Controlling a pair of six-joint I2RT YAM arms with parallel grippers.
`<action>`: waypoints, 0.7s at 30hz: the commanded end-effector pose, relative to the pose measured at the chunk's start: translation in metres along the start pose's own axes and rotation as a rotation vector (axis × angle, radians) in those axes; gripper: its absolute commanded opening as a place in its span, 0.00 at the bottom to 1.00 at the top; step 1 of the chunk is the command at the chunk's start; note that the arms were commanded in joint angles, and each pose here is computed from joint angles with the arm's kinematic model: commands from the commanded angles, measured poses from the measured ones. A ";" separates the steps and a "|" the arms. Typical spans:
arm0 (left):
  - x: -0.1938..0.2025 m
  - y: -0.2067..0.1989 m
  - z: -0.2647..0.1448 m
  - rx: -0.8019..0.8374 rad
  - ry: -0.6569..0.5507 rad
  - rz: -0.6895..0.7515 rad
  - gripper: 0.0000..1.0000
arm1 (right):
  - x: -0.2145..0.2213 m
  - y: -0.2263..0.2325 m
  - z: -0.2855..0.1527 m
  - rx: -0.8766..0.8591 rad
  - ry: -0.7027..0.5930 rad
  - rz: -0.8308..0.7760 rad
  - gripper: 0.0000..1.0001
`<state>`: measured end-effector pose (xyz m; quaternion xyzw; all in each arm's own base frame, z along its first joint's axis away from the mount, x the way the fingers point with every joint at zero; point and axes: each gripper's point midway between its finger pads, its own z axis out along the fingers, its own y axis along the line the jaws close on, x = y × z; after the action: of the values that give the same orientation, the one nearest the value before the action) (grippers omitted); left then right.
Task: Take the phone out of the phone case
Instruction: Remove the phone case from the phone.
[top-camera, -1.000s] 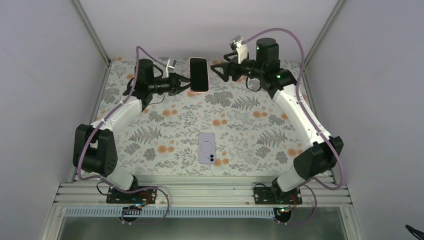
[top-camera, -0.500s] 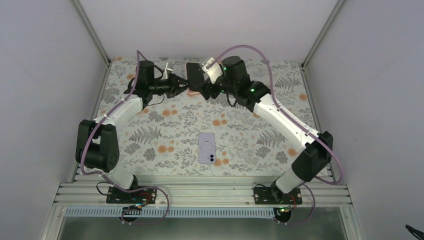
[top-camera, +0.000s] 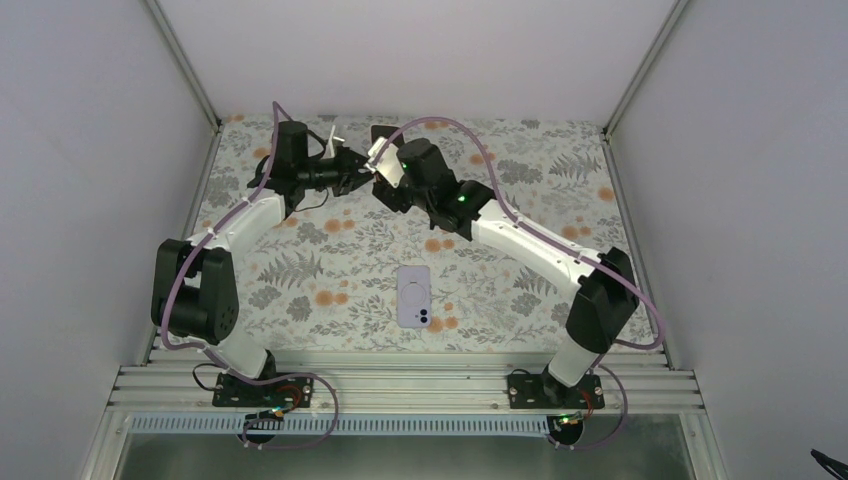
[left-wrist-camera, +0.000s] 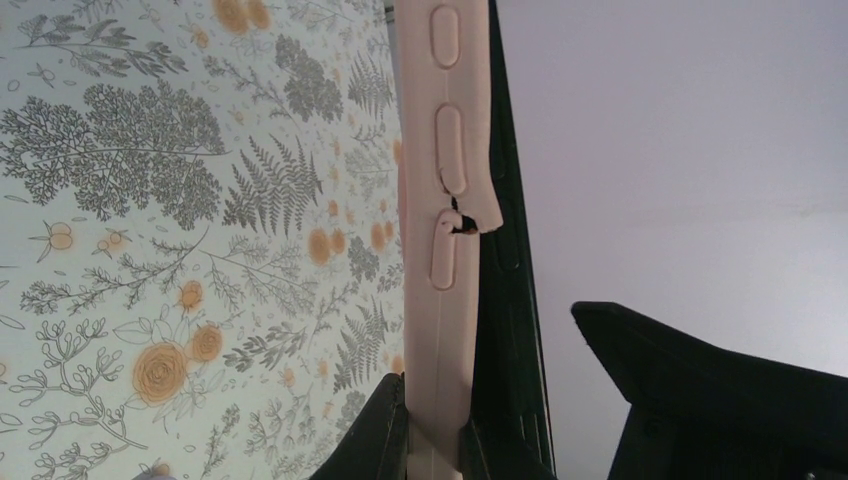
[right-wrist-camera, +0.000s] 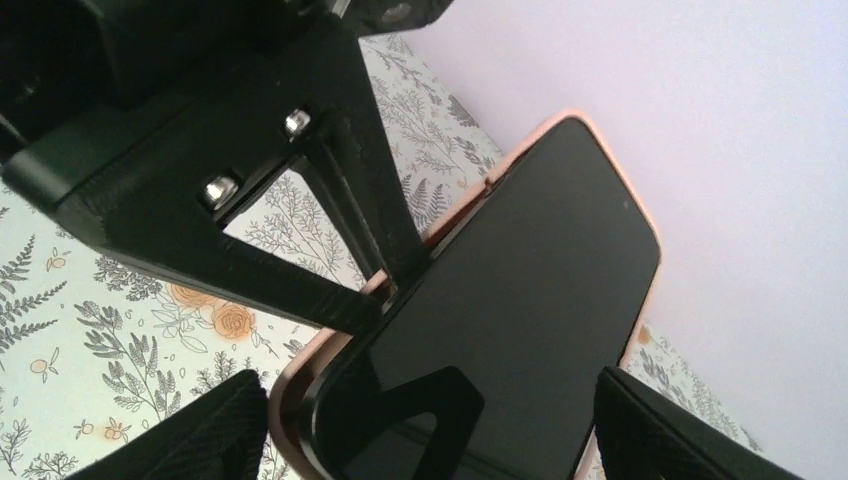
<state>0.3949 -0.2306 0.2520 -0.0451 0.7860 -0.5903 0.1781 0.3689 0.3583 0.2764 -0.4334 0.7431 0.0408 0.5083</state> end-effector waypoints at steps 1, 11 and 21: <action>-0.011 -0.019 -0.003 0.042 -0.016 0.052 0.02 | 0.006 -0.016 0.009 0.136 0.014 -0.051 0.76; -0.010 -0.015 -0.004 0.027 -0.025 0.055 0.02 | 0.003 -0.021 0.007 0.165 0.000 -0.054 0.78; -0.011 -0.012 -0.003 0.015 -0.029 0.055 0.02 | -0.014 -0.026 -0.005 0.157 -0.046 -0.027 0.79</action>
<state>0.3994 -0.2276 0.2488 -0.0568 0.7902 -0.5811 0.1862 0.3767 0.3557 0.2747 -0.4293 0.7306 -0.0064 0.5309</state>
